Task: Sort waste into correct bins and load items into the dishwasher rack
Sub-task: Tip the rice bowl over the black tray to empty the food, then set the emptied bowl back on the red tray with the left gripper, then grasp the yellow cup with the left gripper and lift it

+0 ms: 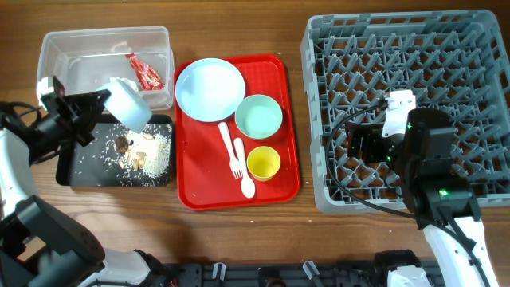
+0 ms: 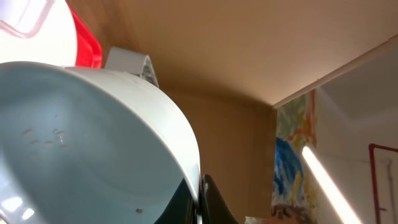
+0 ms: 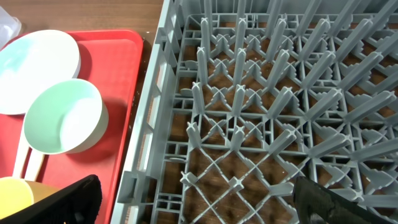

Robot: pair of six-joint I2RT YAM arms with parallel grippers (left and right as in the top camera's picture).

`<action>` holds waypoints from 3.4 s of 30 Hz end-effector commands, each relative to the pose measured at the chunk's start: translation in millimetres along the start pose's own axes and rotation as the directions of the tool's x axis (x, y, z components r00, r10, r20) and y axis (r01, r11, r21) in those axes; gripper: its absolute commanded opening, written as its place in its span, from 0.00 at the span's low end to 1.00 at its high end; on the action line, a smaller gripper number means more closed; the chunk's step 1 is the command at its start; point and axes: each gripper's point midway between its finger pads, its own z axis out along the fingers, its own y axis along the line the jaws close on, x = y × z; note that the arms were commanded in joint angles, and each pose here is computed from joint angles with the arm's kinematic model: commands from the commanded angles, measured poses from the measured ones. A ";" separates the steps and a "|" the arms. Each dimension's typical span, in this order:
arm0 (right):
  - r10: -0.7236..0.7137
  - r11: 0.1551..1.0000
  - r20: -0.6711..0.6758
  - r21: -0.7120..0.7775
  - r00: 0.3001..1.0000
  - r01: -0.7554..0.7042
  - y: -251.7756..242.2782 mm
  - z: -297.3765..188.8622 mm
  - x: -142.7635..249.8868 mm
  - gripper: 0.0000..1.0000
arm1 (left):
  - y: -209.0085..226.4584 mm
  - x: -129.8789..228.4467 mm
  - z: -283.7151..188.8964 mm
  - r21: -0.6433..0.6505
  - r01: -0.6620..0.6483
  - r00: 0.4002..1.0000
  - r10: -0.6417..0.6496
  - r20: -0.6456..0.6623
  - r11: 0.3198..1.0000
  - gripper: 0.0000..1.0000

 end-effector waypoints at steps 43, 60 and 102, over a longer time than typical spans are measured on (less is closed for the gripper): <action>0.005 1.000 0.025 -0.014 1.000 -0.005 2.0 -4.6 -10.6 1.00 | 206.4 117.8 139.0 -0.782 -0.623 0.772 0.184 -0.609 0.023 0.04; 0.005 1.000 0.025 -0.013 1.000 -0.005 2.0 -4.6 -10.6 1.00 | 130.3 161.3 185.9 -0.641 -0.730 0.681 0.328 -0.654 0.236 0.49; 0.078 0.869 0.071 -0.494 0.994 -0.033 60.3 -15.5 -32.4 1.00 | 27.2 154.3 228.3 -0.079 -0.453 0.749 0.331 -0.574 0.888 0.04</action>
